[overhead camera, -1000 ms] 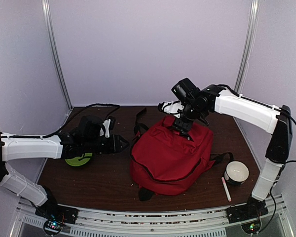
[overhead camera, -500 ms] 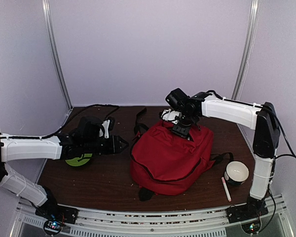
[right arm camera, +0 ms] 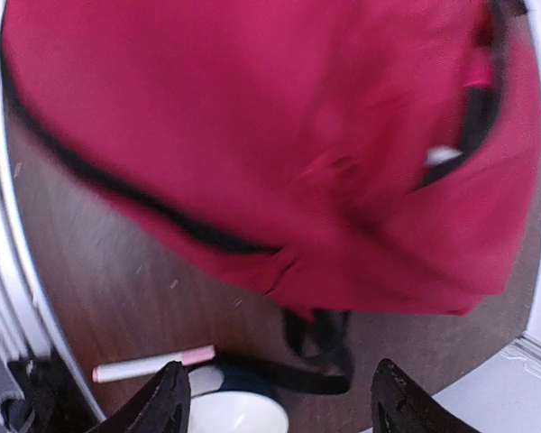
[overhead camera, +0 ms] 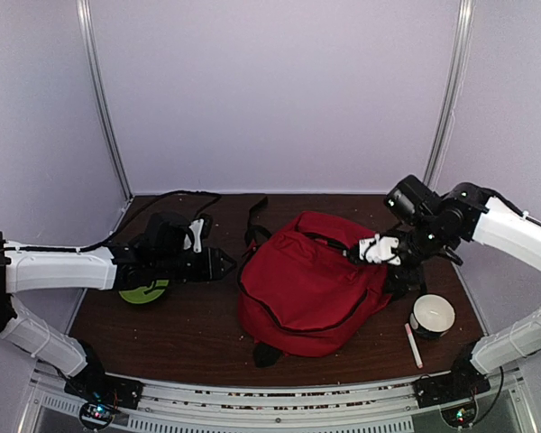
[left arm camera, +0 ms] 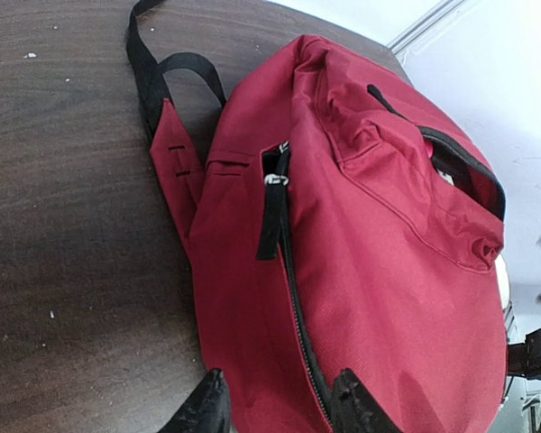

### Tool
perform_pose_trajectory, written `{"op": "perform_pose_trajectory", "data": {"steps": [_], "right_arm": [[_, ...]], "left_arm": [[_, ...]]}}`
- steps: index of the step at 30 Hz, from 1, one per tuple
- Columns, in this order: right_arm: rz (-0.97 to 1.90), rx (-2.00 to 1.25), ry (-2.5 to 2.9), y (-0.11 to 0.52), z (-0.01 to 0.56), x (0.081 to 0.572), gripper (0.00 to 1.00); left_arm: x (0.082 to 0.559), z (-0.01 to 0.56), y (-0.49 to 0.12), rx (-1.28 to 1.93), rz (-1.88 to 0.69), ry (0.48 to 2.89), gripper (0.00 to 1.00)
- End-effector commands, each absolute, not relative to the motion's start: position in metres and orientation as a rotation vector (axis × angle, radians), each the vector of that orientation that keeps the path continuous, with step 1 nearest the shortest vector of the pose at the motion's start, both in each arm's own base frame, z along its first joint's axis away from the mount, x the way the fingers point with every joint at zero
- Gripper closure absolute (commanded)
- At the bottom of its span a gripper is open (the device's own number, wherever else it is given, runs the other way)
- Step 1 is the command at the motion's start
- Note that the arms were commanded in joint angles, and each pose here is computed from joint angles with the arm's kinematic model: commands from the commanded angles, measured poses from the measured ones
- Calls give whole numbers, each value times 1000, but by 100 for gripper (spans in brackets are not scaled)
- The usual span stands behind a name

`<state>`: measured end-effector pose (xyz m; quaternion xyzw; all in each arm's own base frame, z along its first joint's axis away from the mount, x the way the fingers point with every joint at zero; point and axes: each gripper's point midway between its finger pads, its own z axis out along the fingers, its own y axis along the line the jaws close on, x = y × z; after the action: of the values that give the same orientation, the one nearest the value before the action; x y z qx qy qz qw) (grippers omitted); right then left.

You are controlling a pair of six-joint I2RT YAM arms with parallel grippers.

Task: Pack the student bag
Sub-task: Move the pen to the corner of the board.

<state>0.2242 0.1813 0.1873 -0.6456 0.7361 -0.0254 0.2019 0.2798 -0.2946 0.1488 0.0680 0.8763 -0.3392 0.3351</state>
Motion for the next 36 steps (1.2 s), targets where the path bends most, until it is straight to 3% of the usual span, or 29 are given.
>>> {"op": "perform_pose_trajectory", "data": {"steps": [1, 9, 22, 36], "right_arm": [[-63, -2410, 1868, 125, 131, 150, 30], [-273, -2808, 1372, 103, 82, 113, 28], [-470, -2932, 1047, 93, 29, 117, 30], [-570, -2987, 876, 86, 1, 124, 44]], "left_arm": [[290, 163, -304, 208, -900, 2241, 58], [291, 162, -304, 181, -916, 2238, 58], [289, 167, -295, 176, -873, 2234, 58], [288, 179, -296, 187, -890, 2211, 58]]}}
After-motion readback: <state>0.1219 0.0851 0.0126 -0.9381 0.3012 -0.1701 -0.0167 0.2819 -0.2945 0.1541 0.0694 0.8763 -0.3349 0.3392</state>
